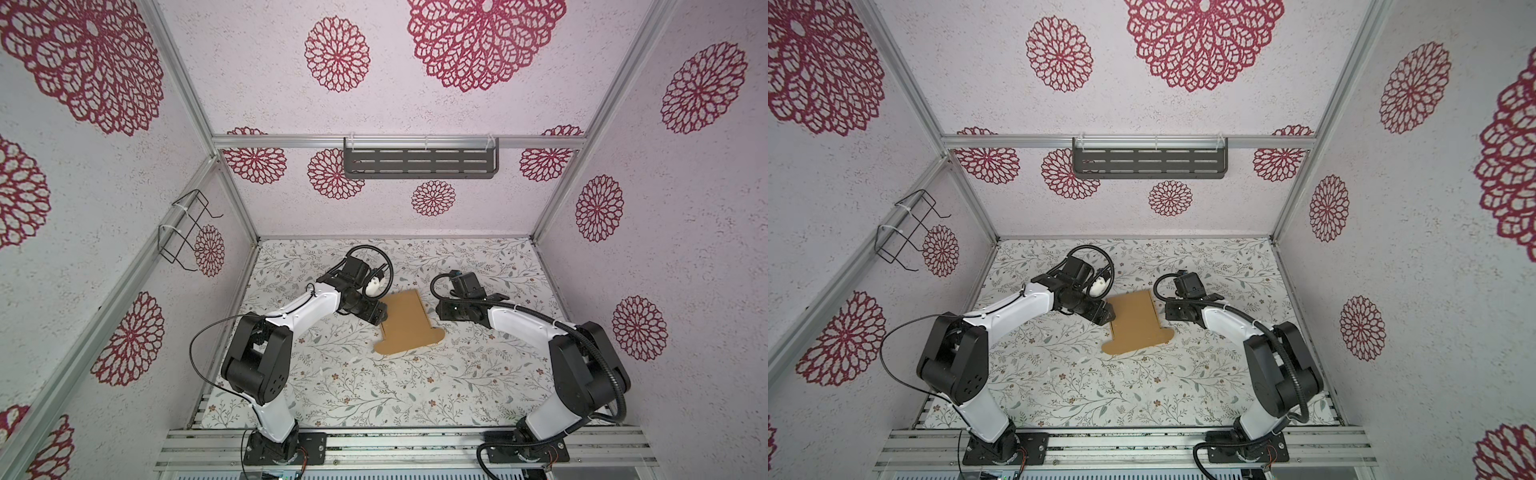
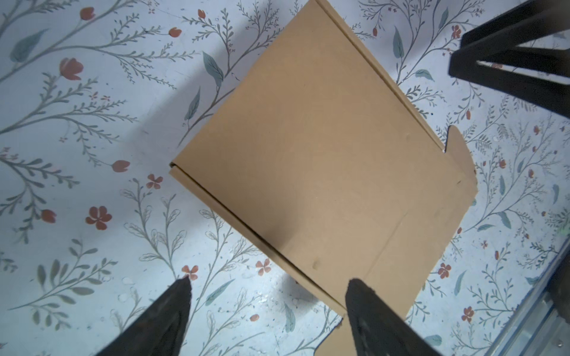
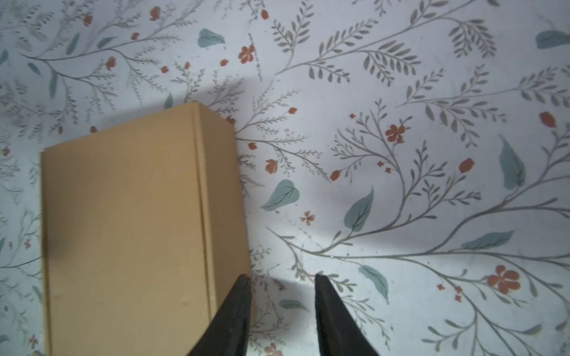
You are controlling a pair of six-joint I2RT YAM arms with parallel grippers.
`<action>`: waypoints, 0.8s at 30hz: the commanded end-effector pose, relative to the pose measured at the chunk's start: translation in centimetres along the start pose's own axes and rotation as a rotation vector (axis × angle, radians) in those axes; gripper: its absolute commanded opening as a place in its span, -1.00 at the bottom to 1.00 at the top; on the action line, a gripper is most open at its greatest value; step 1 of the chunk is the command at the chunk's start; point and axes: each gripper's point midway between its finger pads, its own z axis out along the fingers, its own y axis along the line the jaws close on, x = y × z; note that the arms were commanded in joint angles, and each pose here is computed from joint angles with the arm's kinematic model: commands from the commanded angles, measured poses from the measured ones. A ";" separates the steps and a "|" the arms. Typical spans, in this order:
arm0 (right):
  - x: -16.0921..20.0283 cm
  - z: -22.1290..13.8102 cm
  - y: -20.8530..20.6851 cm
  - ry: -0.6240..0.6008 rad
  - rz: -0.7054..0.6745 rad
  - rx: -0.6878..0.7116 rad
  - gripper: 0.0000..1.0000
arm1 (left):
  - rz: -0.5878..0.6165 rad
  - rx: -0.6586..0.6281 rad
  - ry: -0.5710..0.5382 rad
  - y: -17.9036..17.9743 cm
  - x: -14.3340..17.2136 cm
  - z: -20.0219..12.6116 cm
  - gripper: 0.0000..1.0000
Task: Assemble paper box
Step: Move the paper box to the center of the table.
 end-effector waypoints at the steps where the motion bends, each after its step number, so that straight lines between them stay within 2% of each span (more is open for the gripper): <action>1: -0.5 0.8 -0.4 0.014 -0.033 0.018 -0.28 | -0.038 0.055 -0.042 -0.7 -0.6 -0.4 0.63; 6: 0.4 1.9 0.5 0.028 -0.017 -0.045 -0.31 | -0.112 0.112 -0.052 -1.0 -0.6 0.0 0.59; 13: 2.1 2.2 2.7 0.052 -0.034 -0.093 -0.32 | -0.187 0.100 -0.062 0.8 -0.5 0.0 0.51; 24: 4.3 1.6 6.9 0.068 -0.088 -0.153 -0.32 | -0.197 0.035 -0.106 3.9 -0.9 -1.4 0.50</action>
